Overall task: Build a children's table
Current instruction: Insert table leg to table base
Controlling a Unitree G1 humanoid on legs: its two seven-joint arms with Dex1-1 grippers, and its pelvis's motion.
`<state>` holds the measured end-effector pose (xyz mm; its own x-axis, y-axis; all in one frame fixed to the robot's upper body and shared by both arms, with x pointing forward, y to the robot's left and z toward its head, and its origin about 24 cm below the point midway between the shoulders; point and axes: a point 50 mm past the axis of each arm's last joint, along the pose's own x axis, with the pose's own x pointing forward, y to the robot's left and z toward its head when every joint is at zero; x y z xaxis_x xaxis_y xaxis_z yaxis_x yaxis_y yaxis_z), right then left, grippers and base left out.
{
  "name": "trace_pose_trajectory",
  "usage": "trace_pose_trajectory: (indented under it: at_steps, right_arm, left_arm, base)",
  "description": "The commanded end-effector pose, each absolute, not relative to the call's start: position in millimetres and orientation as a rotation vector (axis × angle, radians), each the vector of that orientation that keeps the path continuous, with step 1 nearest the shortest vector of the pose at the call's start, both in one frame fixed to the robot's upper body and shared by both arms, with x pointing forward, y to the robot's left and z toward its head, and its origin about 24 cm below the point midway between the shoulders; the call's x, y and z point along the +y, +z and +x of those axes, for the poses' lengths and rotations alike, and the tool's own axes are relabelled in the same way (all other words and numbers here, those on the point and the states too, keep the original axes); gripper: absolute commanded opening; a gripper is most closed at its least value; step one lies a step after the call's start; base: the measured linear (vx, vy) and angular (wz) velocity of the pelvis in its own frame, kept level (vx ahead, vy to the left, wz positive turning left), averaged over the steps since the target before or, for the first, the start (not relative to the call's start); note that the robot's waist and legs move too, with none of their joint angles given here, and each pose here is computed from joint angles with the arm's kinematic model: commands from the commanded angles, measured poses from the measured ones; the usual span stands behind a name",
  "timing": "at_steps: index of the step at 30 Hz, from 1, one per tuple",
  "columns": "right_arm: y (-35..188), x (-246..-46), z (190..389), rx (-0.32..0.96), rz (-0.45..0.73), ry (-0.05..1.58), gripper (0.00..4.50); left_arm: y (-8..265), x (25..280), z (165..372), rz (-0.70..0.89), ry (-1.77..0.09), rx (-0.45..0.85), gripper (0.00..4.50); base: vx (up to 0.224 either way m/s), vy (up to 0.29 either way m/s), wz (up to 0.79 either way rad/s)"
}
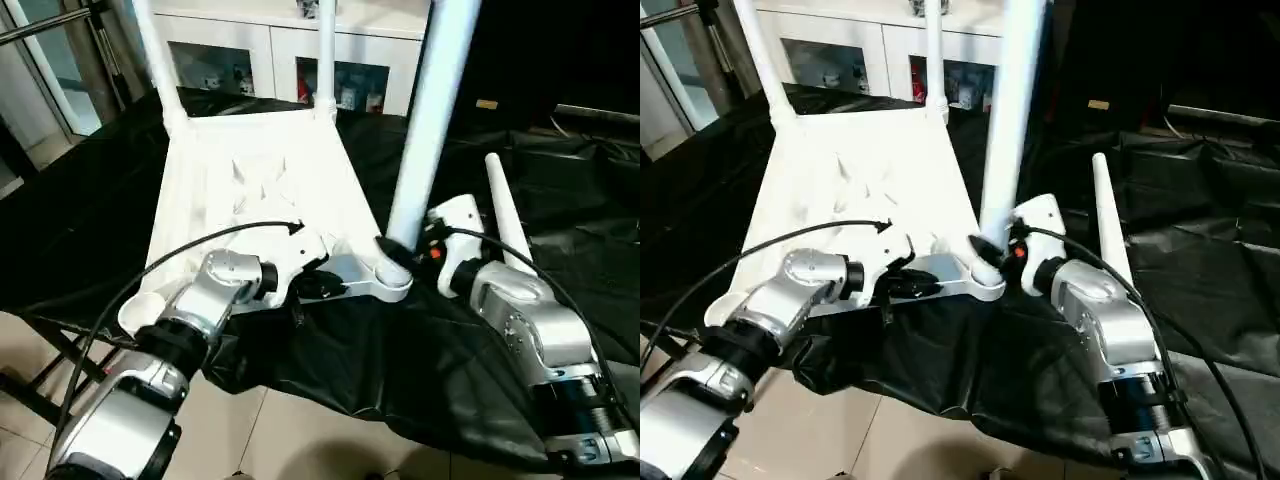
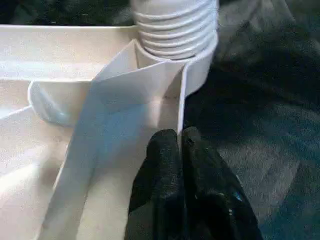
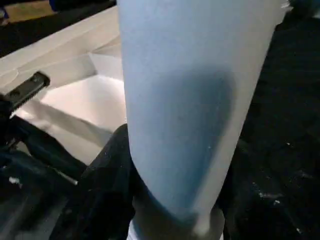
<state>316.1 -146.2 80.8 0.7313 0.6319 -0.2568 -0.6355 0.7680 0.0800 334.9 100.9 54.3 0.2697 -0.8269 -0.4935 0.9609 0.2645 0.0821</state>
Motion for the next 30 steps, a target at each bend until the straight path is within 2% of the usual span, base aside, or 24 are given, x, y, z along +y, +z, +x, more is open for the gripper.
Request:
trace_pose_trajectory:
  at_steps: [1, 19, 20, 21, 30]
  right_arm:
    - [86, -146.0, 319.4, 0.272, -0.025, 0.710, 1.89]
    - [77, -145.2, 322.9, 0.334, -0.021, 0.743, 1.89]
    - [76, -145.3, 323.0, 0.335, -0.021, 0.742, 1.89]
    - [75, -145.3, 323.1, 0.337, -0.020, 0.741, 1.89]
    - [74, -143.9, 322.6, 0.339, -0.012, 0.743, 1.89]
  left_arm:
    - [48, 104, 333, 0.443, -1.256, 0.440, 0.05]
    - [48, 107, 330, 0.431, -1.302, 0.452, 0.00]
    - [48, 107, 330, 0.425, -1.295, 0.451, 0.45]
    - [48, 107, 330, 0.411, -1.297, 0.452, 0.56]
    - [46, 112, 333, 0.423, -1.263, 0.465, 0.73]
  base:
    - [0.000, 0.000, 0.00]
    - [0.000, 0.000, 0.00]
    - [0.000, 0.000, 0.00]
    - [0.000, 0.000, 0.00]
    - [0.000, 0.000, 0.00]
